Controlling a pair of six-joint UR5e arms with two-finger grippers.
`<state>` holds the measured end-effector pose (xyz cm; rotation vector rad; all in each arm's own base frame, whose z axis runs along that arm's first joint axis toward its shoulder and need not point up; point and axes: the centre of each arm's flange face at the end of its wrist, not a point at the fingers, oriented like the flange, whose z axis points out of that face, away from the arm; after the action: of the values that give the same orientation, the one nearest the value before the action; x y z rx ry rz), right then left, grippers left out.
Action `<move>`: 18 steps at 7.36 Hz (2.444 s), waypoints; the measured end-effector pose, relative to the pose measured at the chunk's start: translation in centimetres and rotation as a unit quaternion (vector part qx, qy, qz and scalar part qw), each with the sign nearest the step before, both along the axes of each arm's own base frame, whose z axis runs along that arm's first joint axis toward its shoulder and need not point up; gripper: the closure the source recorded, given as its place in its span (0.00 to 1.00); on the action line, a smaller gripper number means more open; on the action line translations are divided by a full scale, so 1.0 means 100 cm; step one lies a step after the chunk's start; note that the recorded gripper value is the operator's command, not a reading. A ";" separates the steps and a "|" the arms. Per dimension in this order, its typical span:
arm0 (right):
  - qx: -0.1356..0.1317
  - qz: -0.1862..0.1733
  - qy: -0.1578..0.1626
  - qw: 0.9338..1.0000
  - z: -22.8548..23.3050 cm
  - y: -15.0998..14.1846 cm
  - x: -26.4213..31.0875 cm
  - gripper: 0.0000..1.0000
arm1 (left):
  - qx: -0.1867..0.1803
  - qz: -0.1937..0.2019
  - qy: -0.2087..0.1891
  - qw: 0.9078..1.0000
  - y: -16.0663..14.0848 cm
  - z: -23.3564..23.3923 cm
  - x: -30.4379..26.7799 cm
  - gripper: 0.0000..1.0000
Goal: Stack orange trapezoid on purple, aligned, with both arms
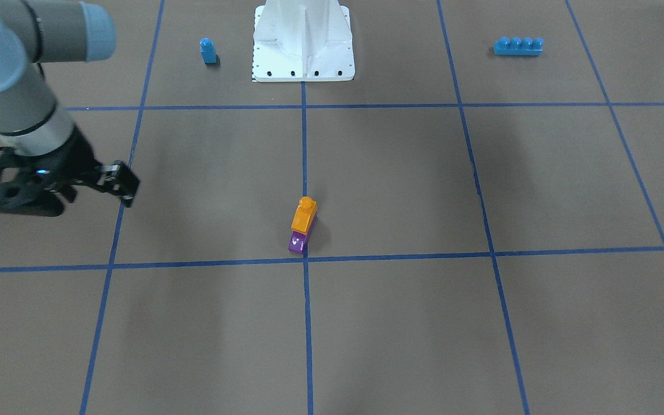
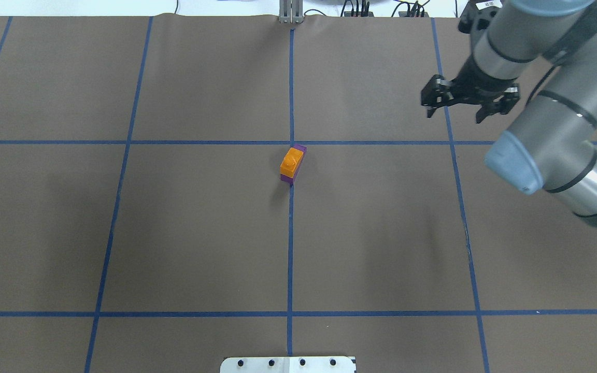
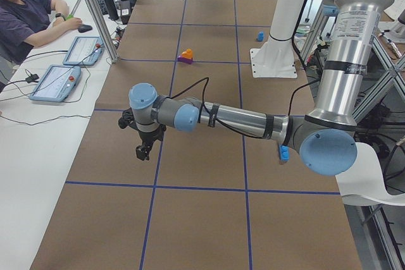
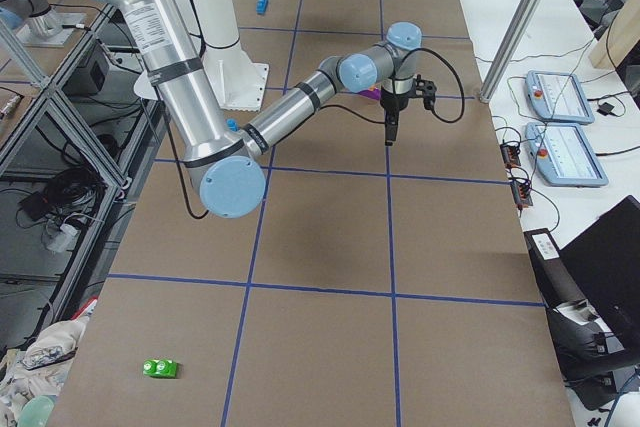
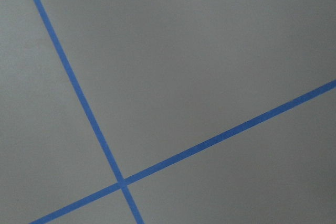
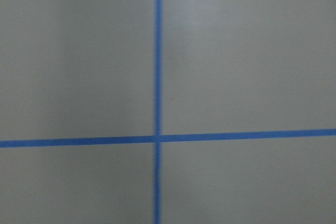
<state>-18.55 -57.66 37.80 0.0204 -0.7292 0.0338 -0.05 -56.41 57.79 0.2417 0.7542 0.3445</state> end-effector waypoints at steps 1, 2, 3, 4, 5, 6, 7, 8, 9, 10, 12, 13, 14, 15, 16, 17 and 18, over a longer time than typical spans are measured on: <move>0.008 -0.031 0.005 0.999 0.059 -0.014 0.063 0.00 | -0.009 -0.013 0.005 1.000 0.013 0.017 -0.021 0.00; 0.012 -0.055 0.010 0.998 0.118 -0.018 0.122 0.00 | -0.010 -0.023 0.006 1.000 0.023 0.027 -0.033 0.00; 0.008 -0.064 0.013 0.998 0.161 -0.012 0.164 0.00 | -0.010 -0.028 0.006 1.000 0.031 0.035 -0.040 0.00; -0.003 -0.067 0.015 0.998 0.190 -0.001 0.184 0.00 | -0.018 -0.031 0.005 0.999 0.043 0.047 -0.044 0.00; -0.008 -0.070 0.015 0.997 0.212 0.013 0.194 0.00 | -0.033 -0.033 0.003 0.999 0.058 0.065 -0.046 0.00; -0.004 -0.066 0.014 0.998 0.230 0.026 0.202 0.00 | -0.044 -0.036 -0.002 0.998 0.066 0.077 -0.048 0.00; -0.001 -0.058 0.006 0.998 0.248 0.046 0.214 0.00 | -0.053 -0.039 -0.006 0.998 0.069 0.085 -0.049 0.00; 0.001 -0.048 -0.016 0.999 0.262 0.066 0.224 0.00 | -0.061 -0.041 -0.013 0.997 0.070 0.092 -0.050 0.00; 0.004 -0.039 -0.040 0.998 0.270 0.082 0.232 0.00 | -0.066 -0.043 -0.022 0.997 0.070 0.097 -0.051 0.00; 0.007 -0.032 -0.053 0.998 0.271 0.094 0.237 0.00 | -0.074 -0.045 -0.028 0.996 0.069 0.097 -0.053 0.00; 0.008 -0.028 -0.058 0.998 0.272 0.110 0.241 0.00 | -0.088 -0.045 -0.030 0.995 0.066 0.093 -0.054 0.00; 0.011 -0.026 -0.058 0.998 0.268 0.113 0.243 0.00 | -0.092 -0.045 -0.029 0.994 0.066 0.090 -0.053 0.00; 0.014 -0.022 -0.058 0.998 0.262 0.114 0.246 0.00 | -0.097 -0.045 -0.029 0.994 0.066 0.084 -0.053 0.00; 0.014 -0.019 -0.057 0.998 0.257 0.113 0.249 0.00 | -0.103 -0.044 -0.029 0.993 0.067 0.079 -0.053 0.00; 0.011 -0.017 -0.057 0.998 0.254 0.112 0.251 0.00 | -0.107 -0.043 -0.029 0.993 0.069 0.078 -0.053 0.00; 0.009 -0.017 -0.058 0.998 0.252 0.111 0.250 0.00 | -0.110 -0.042 -0.029 0.993 0.070 0.079 -0.053 0.00; 0.008 -0.019 -0.058 0.998 0.250 0.109 0.249 0.00 | -0.109 -0.041 -0.029 0.993 0.070 0.078 -0.053 0.00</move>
<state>6.34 -46.74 62.84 0.0207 -0.8449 -0.0064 -5.39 -49.40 65.63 0.0552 0.7163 0.1884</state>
